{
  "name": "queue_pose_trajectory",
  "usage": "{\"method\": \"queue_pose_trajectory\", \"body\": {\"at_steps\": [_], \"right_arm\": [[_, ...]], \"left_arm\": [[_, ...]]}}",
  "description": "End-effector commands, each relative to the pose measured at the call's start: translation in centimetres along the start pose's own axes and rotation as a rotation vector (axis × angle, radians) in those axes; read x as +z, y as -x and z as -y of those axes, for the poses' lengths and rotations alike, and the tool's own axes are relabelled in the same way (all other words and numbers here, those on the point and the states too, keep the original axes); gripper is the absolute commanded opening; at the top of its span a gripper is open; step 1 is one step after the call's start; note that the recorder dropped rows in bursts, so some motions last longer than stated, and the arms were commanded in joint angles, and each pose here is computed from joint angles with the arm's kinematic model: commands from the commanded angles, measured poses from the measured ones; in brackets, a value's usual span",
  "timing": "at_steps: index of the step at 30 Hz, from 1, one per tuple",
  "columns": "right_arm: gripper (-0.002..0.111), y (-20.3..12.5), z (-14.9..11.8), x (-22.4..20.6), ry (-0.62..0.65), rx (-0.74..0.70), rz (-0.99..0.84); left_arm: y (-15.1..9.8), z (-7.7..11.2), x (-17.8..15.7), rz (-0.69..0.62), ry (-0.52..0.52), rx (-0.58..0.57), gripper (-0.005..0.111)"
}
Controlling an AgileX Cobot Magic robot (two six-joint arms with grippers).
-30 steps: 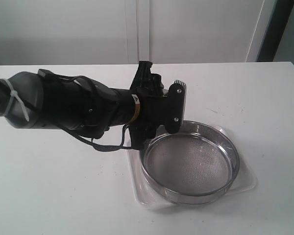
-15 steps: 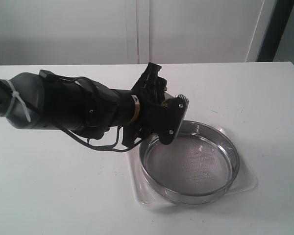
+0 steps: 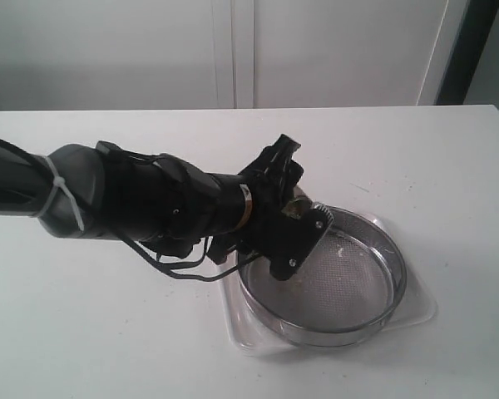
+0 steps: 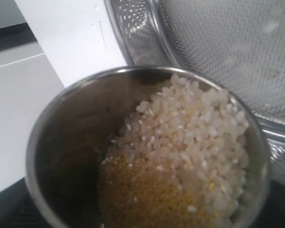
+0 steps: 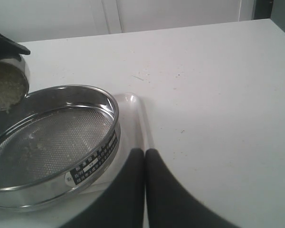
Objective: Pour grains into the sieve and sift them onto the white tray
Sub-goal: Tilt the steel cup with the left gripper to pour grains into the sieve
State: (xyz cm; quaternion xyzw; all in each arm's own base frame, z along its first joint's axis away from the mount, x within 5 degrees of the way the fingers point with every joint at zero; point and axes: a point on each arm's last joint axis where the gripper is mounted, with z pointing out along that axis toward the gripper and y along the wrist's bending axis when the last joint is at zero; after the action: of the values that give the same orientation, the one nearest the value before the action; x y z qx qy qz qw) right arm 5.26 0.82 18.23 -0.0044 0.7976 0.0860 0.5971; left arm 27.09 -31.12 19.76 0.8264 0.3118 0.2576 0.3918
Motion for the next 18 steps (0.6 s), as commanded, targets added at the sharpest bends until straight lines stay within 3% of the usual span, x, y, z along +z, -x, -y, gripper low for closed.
{"method": "queue_pose_trajectory", "body": {"at_steps": [1, 4, 6, 11, 18], "right_arm": [[0.000, -0.1, 0.0, 0.0, 0.002, -0.003, 0.013], [0.000, -0.1, 0.0, 0.0, 0.002, -0.003, 0.013], [0.000, -0.1, 0.0, 0.0, 0.002, -0.003, 0.013], [0.000, -0.1, 0.0, 0.0, 0.002, -0.003, 0.013], [0.000, -0.1, 0.0, 0.0, 0.002, -0.003, 0.013]], "left_arm": [[0.0, 0.0, 0.2, -0.029, 0.002, 0.080, 0.000], [-0.1, 0.0, 0.2, -0.031, 0.001, 0.171, 0.000], [-0.1, 0.0, 0.2, -0.031, -0.001, 0.291, 0.000], [-0.1, 0.0, 0.2, -0.037, -0.004, 0.381, 0.000], [-0.3, -2.6, 0.0, -0.050, 0.069, 0.384, 0.000]]}}
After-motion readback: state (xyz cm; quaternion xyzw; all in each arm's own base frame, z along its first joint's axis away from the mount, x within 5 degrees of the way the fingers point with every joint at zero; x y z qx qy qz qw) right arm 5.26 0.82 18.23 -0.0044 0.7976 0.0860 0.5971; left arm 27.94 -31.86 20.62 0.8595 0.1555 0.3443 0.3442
